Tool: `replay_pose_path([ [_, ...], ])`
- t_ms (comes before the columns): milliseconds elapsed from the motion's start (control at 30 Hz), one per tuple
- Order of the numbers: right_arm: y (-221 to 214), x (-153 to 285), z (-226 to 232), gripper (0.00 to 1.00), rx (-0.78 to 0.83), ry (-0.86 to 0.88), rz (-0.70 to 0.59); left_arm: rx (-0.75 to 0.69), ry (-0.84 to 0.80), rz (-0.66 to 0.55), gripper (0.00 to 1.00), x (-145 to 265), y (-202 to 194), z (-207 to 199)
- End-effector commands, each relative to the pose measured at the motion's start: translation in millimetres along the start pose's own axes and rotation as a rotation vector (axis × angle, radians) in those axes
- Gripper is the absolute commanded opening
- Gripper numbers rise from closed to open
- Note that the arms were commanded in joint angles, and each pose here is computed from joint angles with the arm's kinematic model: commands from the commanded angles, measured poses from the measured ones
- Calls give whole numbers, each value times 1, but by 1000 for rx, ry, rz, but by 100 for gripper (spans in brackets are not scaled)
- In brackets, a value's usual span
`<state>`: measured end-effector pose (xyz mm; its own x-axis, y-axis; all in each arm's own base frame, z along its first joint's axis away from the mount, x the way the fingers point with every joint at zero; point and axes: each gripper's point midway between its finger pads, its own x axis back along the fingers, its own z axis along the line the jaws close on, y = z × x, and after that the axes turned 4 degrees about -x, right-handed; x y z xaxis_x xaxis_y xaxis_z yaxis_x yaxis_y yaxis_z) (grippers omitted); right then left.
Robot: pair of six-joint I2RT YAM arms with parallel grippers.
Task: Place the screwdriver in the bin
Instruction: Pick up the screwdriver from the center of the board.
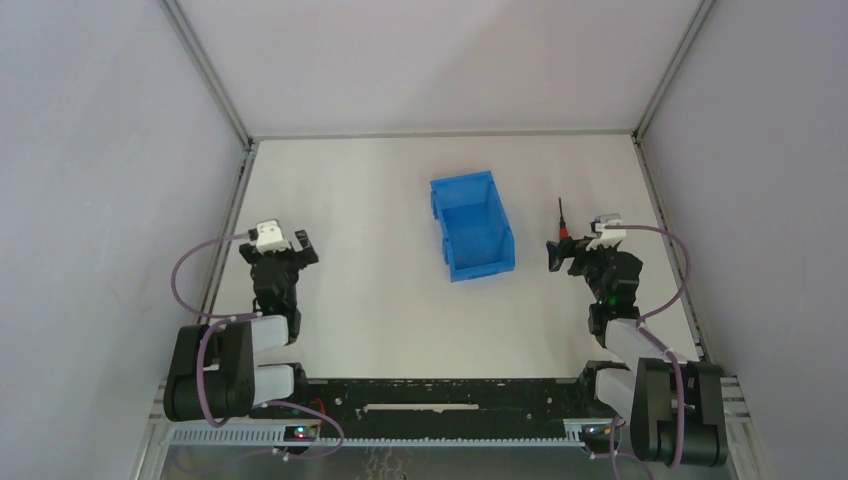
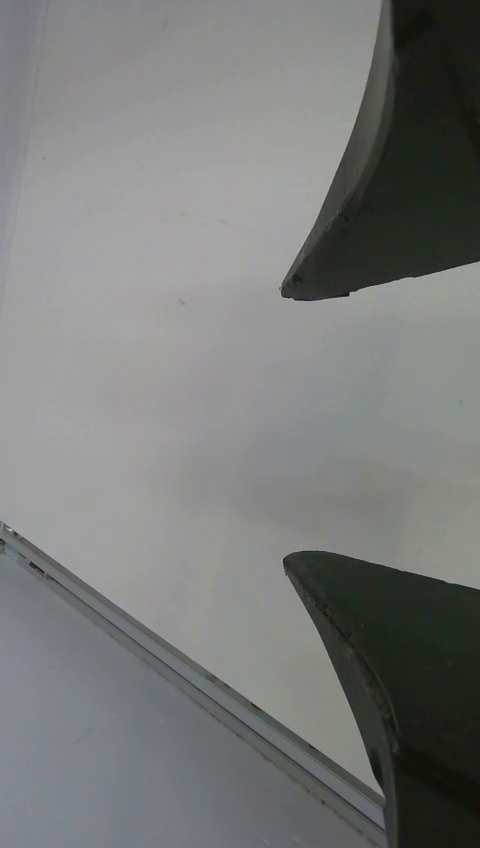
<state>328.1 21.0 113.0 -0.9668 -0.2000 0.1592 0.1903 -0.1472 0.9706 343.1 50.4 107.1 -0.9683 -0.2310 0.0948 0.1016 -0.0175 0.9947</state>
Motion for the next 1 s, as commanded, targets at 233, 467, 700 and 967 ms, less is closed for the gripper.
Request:
replay_pose_path([
  [233, 11, -5, -3, 100, 14, -4, -16, -2, 11, -80, 100, -8, 28, 0],
  [467, 10, -8, -4, 100, 11, -5, -3, -2, 12, -82, 100, -8, 28, 1],
  [700, 13, -10, -1, 100, 8, 10, 6, -2, 11, -81, 100, -8, 28, 0],
  [967, 50, -12, -10, 98, -167, -134, 181, -2, 10, -81, 100, -8, 28, 0],
])
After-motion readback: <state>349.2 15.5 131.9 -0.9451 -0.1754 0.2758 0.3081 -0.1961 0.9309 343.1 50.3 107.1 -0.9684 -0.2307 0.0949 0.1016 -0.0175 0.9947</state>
